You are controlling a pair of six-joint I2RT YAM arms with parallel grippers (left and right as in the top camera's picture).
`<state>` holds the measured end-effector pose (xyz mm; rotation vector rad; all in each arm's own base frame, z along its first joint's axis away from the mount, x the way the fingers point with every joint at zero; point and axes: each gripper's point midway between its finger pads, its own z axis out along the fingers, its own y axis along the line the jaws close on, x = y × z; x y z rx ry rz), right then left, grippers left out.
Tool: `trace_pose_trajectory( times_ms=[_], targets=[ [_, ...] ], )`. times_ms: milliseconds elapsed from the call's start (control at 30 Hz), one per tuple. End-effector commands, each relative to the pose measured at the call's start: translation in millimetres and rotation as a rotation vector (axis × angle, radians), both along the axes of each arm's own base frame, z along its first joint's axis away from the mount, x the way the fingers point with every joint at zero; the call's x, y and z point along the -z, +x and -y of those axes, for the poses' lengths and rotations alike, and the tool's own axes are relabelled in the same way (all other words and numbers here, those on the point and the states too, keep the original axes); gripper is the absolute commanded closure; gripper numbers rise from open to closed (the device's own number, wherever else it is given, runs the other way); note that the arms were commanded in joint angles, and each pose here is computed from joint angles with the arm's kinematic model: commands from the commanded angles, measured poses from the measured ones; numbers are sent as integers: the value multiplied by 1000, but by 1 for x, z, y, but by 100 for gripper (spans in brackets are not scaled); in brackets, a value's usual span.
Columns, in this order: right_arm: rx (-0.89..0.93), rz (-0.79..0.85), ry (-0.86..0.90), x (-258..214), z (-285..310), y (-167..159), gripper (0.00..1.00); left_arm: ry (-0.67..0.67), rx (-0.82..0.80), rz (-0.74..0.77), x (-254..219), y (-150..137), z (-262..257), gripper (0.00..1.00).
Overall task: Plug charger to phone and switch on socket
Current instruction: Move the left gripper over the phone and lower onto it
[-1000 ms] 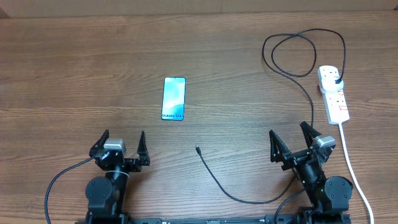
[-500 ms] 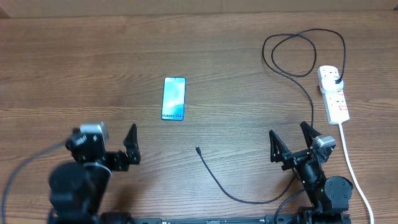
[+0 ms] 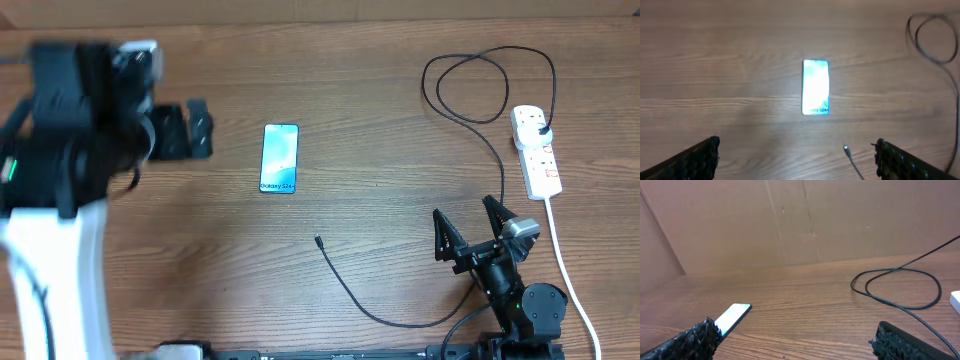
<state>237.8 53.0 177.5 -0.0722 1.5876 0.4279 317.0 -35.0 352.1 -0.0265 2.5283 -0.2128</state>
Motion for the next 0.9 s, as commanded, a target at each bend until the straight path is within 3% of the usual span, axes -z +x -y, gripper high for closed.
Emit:
trace_pose_trajectory(
  times_ms=[0, 267, 333, 400, 433, 467, 867],
  targets=[
    [-3, 5, -1, 2, -1, 0, 0, 1, 61, -137, 35, 29, 23, 0],
    [-3, 5, -1, 2, -1, 0, 0, 35, 127, -419, 121, 52, 52, 3],
    [-3, 5, -1, 2, -1, 0, 0, 42, 133, -477, 141, 56, 57, 21],
    [-3, 5, -1, 2, -1, 0, 0, 52, 141, -533, 160, 58, 62, 58],
    [-3, 5, -1, 2, -1, 0, 0, 55, 145, -558, 168, 59, 64, 85],
    [-3, 5, -1, 2, -1, 0, 0, 56, 137, -584, 177, 60, 66, 96],
    [-3, 5, -1, 2, -1, 0, 0, 86, 63, -825, 267, 59, 89, 96]
  ],
)
